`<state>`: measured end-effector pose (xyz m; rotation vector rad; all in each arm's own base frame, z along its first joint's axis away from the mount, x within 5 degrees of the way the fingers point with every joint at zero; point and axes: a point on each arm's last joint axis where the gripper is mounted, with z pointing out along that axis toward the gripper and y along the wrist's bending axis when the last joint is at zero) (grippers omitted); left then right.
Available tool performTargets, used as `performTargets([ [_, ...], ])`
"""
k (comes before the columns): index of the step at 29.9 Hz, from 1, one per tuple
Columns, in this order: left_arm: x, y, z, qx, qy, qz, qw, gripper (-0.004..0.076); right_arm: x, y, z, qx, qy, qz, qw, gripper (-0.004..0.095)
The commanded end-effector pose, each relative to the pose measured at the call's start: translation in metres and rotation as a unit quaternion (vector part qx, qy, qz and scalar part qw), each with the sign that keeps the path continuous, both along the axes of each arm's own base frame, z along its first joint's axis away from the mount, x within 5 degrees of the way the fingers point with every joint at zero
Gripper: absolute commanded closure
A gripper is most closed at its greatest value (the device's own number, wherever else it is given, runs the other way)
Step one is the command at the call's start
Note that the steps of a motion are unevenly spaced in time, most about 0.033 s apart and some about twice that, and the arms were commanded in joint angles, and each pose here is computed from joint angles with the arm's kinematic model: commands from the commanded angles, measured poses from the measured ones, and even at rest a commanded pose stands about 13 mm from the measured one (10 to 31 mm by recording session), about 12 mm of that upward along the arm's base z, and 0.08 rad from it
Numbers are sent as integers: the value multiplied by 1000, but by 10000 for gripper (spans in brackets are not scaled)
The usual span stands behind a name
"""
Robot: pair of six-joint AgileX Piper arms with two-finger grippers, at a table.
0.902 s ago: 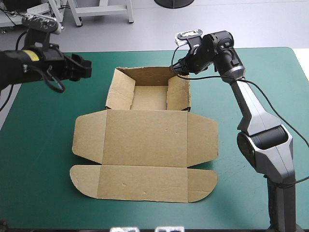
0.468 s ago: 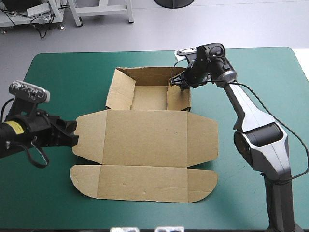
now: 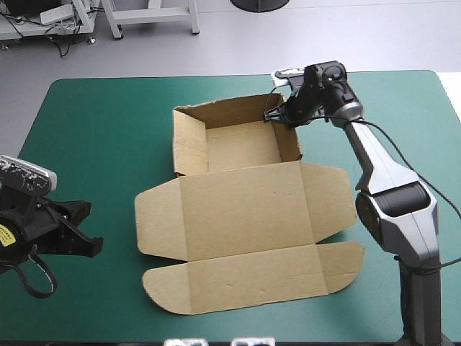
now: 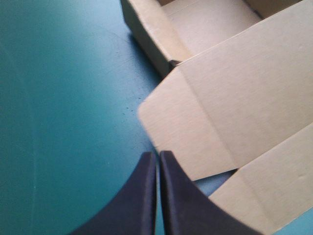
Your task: Fold the box
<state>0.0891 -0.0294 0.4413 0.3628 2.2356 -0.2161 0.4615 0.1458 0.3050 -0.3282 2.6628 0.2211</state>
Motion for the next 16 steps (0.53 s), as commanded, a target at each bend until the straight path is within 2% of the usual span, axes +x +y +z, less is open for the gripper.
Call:
performTargets([
  [1,-2,4,2,21,3,9,1000,734,-16,-56,69,-27,-82,-49,995,913],
  [5,-2,5,2,28,2,14,1000,734,-27,-120,97,-72,-115,-120,983,913],
  [8,-2,5,2,28,2,14,1000,734,-38,-165,103,-116,-112,-168,973,913],
  [13,-2,5,2,26,2,12,1000,734,-53,-222,75,-178,-47,-218,958,912],
  [16,-2,5,2,25,2,11,1000,734,-58,-240,47,-211,7,-214,954,899],
])
